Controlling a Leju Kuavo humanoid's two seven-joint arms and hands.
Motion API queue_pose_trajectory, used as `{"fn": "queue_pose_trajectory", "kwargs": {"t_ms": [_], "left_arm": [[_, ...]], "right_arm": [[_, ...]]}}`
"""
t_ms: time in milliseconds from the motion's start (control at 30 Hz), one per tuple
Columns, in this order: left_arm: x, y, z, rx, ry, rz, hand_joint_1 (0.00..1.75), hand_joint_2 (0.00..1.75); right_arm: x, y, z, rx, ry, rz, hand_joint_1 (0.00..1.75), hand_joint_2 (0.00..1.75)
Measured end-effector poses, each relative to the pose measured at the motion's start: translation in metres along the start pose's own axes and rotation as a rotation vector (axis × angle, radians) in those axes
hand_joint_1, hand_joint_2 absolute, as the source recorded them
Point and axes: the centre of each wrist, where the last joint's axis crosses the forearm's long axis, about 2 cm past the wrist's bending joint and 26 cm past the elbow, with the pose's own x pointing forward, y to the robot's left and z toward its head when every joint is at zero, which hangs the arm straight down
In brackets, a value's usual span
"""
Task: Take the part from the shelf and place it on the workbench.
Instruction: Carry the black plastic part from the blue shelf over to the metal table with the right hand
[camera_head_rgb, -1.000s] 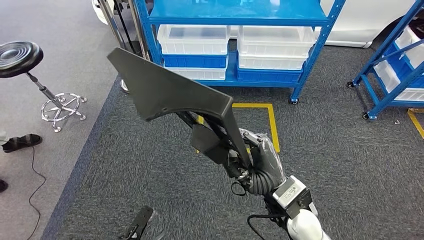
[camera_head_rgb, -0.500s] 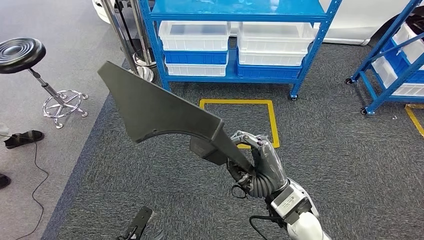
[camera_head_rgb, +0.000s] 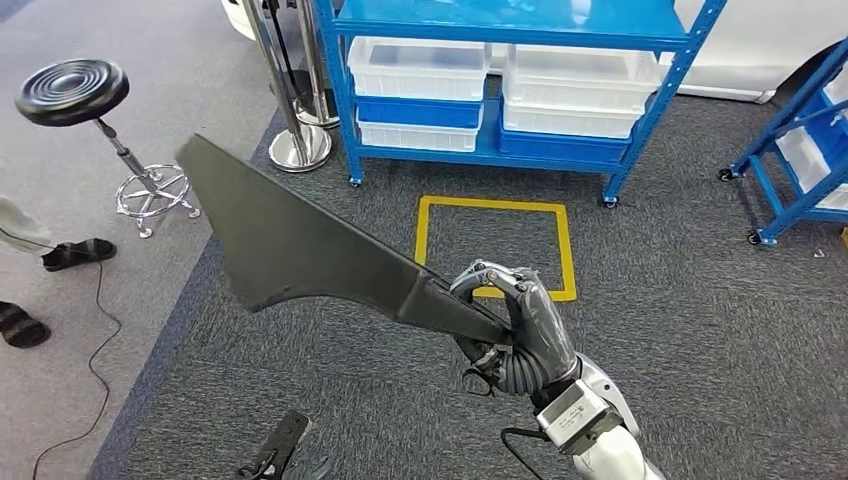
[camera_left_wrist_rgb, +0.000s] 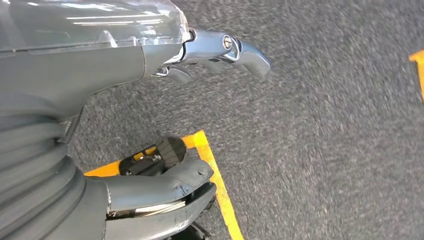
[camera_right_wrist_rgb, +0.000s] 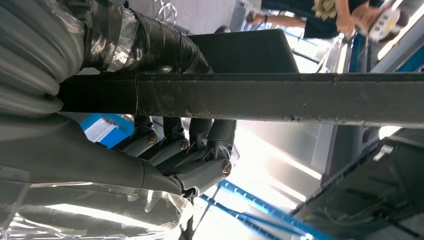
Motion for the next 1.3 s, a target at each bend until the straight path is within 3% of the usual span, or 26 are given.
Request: {"fn": "queue_pose_trajectory", "kwargs": {"t_ms": [1300], "left_arm": [[-0.0031, -0.0007, 0.0019, -0.009, 0.003, -0.011, 0.00, 1.75]], "right_arm": [[0.0015, 0.0000, 0.0029, -0.008, 0.000, 0.018, 1.75, 1.75]]}}
